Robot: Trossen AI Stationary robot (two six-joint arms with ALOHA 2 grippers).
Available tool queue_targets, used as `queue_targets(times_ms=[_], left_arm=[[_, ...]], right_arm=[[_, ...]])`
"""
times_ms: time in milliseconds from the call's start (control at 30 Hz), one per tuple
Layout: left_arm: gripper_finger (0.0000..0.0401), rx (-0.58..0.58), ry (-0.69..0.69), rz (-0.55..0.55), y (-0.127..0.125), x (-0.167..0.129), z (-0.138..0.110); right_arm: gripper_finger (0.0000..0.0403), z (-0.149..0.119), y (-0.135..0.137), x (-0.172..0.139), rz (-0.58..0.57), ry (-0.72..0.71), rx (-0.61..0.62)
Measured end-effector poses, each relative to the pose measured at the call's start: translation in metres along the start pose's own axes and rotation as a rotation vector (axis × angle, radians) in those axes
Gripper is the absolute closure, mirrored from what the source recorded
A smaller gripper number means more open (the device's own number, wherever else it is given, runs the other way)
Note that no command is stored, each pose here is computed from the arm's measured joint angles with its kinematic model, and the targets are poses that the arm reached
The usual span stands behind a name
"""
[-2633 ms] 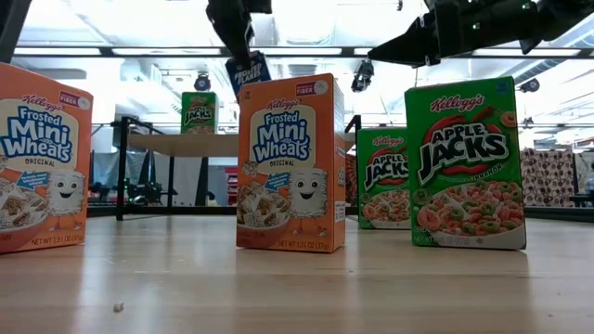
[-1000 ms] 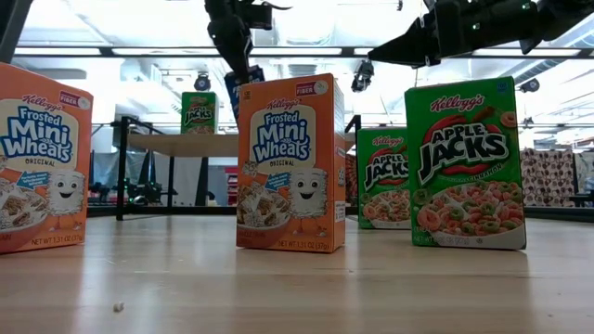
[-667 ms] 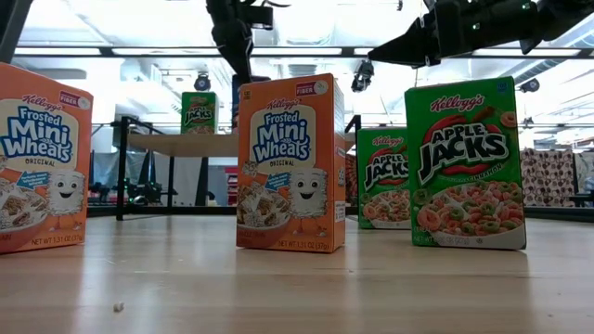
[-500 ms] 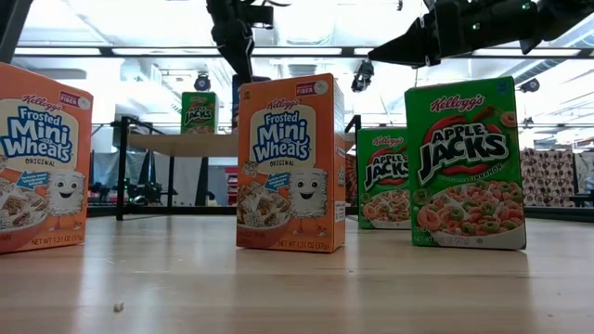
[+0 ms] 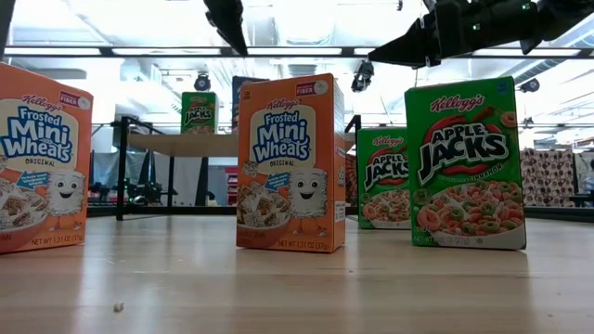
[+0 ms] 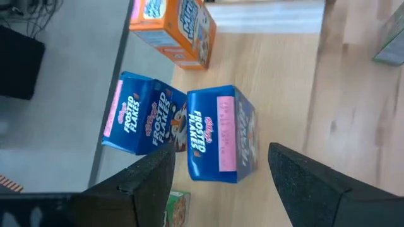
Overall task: Stack cereal on shelf
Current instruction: Put the bottom blue cereal box on the shelf aligned with the other blue cereal box
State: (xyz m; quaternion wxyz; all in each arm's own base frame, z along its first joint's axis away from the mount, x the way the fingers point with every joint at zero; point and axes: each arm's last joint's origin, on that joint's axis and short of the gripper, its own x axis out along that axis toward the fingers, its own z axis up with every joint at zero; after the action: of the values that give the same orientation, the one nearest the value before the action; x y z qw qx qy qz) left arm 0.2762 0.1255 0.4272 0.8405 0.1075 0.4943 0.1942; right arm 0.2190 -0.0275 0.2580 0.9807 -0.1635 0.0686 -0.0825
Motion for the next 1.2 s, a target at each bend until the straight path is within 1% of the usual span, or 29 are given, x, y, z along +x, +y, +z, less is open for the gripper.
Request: queue_targets(times_ms=[133,267,400,533,633,733,967,1067,1133,1200], left_arm=[[0.0164,-0.031,-0.048,-0.004,-0.006,-0.017,-0.003],[0.0164,-0.039,-0.103,-0.022,-0.019,-0.030,-0.003],[0.0164,-0.021,-0.157,-0.050,-0.038,-0.031,-0.003],[0.0164,0.013,-0.200,-0.077,-0.060,-0.021,-0.010],[0.0164,0.031,-0.239,-0.092,-0.076,-0.010,-0.022],[0.0164,0.023,-0.263,-0.102,-0.089,-0.001,-0.040],[0.0164,-0.068,-0.282,-0.114,-0.101,0.012,-0.089],[0.0166,-0.090,-0.313,-0.111,-0.105,0.017,-0.103],[0.0169,-0.091,-0.337,-0.094,-0.107,0.021,-0.110],[0.0173,-0.078,-0.349,-0.041,-0.108,0.026,-0.114]], right_arm=[[0.0390,0.001,0.000,0.000,-0.002,-0.006,0.000],[0.0390,0.001,0.000,0.000,-0.002,-0.005,0.000],[0.0390,0.001,0.000,0.000,-0.002,-0.005,0.000],[0.0390,0.001,0.000,0.000,-0.002,-0.005,-0.004],[0.0390,0.001,0.000,0.000,-0.002,-0.005,-0.003],[0.0390,0.000,0.000,0.000,-0.002,-0.005,0.002],[0.0390,0.001,0.000,0.000,-0.002,-0.007,0.019],[0.0390,0.001,0.000,0.000,-0.003,-0.008,0.020],[0.0390,0.002,-0.001,0.000,-0.003,-0.011,0.022],[0.0390,0.003,-0.001,0.000,-0.004,-0.012,0.029]])
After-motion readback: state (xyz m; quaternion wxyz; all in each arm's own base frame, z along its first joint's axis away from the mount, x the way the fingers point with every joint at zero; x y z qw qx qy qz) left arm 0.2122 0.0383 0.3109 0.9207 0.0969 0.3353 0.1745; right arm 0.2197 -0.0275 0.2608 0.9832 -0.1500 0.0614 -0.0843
